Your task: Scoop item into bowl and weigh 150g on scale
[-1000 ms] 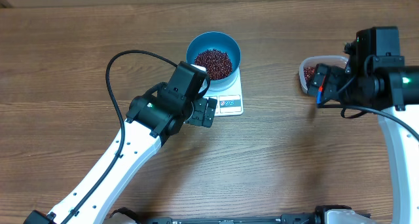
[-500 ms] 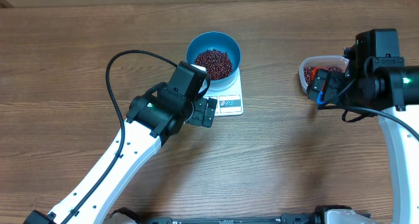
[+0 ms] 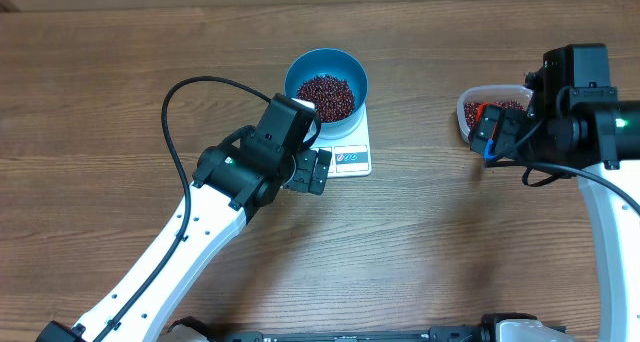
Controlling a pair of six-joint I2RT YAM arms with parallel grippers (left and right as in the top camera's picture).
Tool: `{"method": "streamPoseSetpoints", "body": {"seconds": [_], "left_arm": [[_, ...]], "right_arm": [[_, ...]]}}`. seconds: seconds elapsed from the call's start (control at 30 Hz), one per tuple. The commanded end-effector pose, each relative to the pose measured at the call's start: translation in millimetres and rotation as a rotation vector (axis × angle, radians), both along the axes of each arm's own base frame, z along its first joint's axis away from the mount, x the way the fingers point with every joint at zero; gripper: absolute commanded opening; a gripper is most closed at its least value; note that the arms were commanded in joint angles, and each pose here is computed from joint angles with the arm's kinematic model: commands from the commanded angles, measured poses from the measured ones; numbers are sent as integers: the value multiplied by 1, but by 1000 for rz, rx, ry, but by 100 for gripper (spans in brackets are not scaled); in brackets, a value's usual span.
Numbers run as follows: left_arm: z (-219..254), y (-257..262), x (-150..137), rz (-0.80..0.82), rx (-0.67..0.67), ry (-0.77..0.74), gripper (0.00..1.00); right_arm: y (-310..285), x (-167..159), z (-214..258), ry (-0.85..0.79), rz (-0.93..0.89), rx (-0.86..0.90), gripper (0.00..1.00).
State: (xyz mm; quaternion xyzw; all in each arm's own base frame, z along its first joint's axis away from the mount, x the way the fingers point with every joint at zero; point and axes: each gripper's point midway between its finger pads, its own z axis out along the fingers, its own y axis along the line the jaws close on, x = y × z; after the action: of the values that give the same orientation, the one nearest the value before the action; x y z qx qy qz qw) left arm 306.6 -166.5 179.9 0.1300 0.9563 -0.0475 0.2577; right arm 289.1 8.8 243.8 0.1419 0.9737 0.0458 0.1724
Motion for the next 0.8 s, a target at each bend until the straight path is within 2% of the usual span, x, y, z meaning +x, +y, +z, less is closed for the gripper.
{"method": "streamPoseSetpoints", "body": {"seconds": [0.0, 0.2, 0.43, 0.6, 0.77], "left_arm": [[0, 1, -2, -14, 6, -2, 100], [0, 1, -2, -14, 6, -2, 100], [0, 1, -2, -14, 6, -2, 100], [0, 1, -2, -14, 6, -2, 100], [0, 1, -2, -14, 6, -2, 99]], "right_arm": [[-1, 3, 19, -82, 6, -11, 100], [-2, -14, 39, -165, -3, -11, 100], [-5, -21, 53, -445, -13, -26, 100], [-6, -34, 28, -590, 29, -59, 100], [-6, -49, -16, -655, 44, -73, 100]]}}
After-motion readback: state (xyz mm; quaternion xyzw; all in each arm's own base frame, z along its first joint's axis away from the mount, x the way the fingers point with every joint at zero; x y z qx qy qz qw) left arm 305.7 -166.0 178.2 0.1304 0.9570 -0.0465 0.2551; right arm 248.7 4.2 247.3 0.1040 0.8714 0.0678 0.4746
